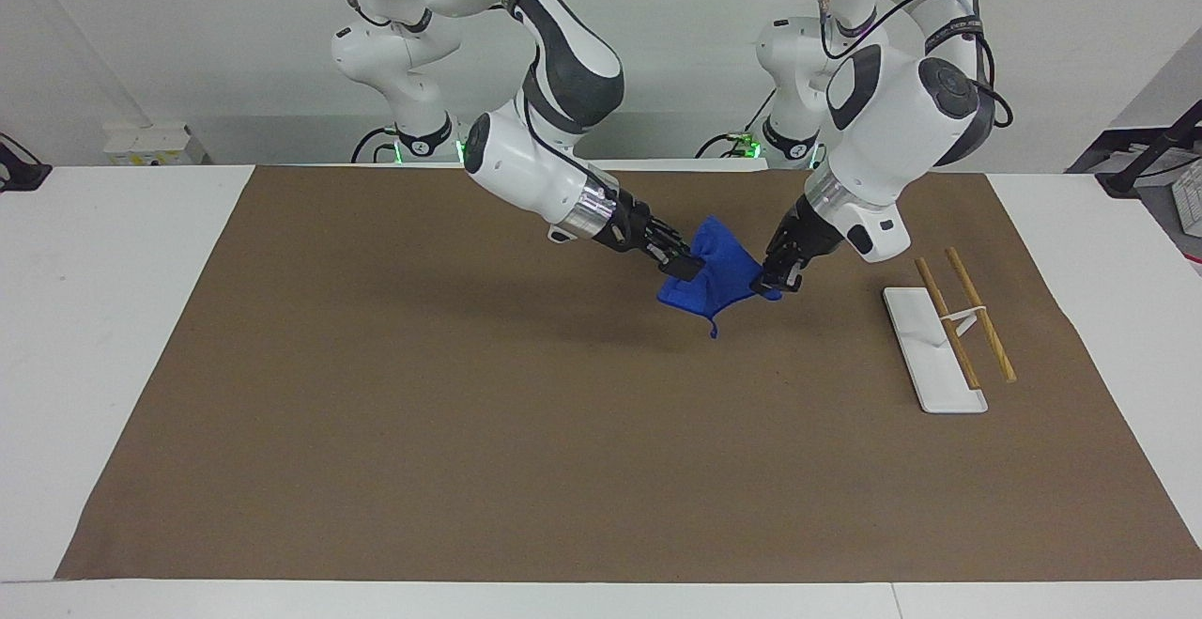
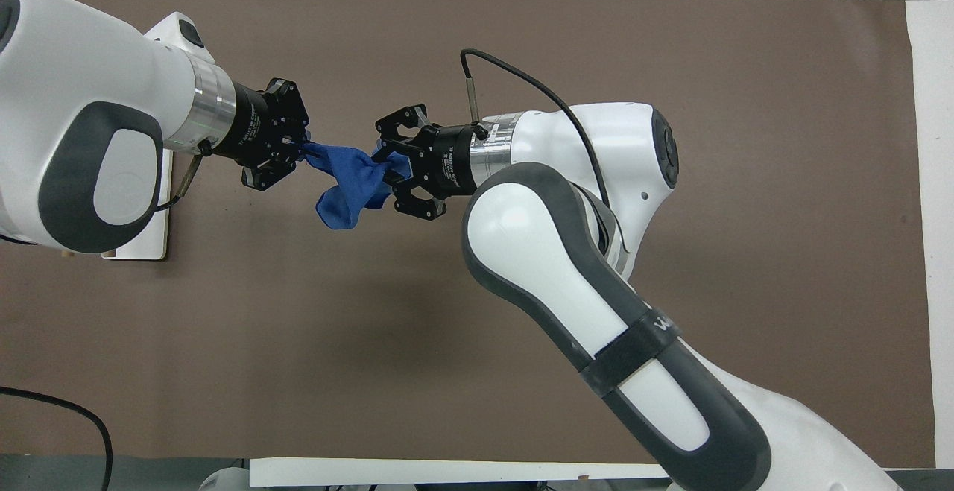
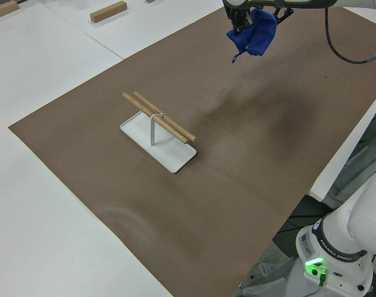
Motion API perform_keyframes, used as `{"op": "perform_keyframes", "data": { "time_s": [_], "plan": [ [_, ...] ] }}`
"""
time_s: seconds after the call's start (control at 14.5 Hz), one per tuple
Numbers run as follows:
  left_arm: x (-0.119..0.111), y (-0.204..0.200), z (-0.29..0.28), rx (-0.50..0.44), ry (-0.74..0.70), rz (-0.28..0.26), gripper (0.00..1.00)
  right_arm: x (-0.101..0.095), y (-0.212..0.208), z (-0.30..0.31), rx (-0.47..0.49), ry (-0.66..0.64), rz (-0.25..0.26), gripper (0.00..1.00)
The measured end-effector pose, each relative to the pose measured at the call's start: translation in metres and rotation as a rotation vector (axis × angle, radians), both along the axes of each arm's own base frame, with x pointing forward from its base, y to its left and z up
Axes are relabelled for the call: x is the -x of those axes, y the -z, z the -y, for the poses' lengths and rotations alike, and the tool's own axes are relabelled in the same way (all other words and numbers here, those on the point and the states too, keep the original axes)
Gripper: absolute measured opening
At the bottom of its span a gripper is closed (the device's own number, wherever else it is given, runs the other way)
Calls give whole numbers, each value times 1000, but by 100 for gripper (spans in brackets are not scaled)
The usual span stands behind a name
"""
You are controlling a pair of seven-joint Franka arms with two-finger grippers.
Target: Right arm passes towel to left arm to hang
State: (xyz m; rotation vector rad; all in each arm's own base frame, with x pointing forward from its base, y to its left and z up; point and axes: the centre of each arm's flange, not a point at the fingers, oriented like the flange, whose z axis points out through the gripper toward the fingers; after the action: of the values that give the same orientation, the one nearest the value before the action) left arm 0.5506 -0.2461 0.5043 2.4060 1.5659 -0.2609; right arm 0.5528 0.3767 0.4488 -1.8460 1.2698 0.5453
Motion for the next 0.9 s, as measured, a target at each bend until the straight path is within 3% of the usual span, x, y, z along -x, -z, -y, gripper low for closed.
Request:
{"op": "perform_keyframes", "data": {
  "time_s": [0.62, 0.76, 0.9],
  "plan": [
    [0, -1, 0, 1, -1, 2, 3, -2, 0, 2, 0, 4, 0, 15],
    [-1, -1, 0, 2, -1, 3, 3, -2, 0, 2, 1, 1, 6, 31],
    [-1, -2, -2, 2, 0, 6, 3, -2, 0, 3, 7, -28, 48, 54]
  ]
}}
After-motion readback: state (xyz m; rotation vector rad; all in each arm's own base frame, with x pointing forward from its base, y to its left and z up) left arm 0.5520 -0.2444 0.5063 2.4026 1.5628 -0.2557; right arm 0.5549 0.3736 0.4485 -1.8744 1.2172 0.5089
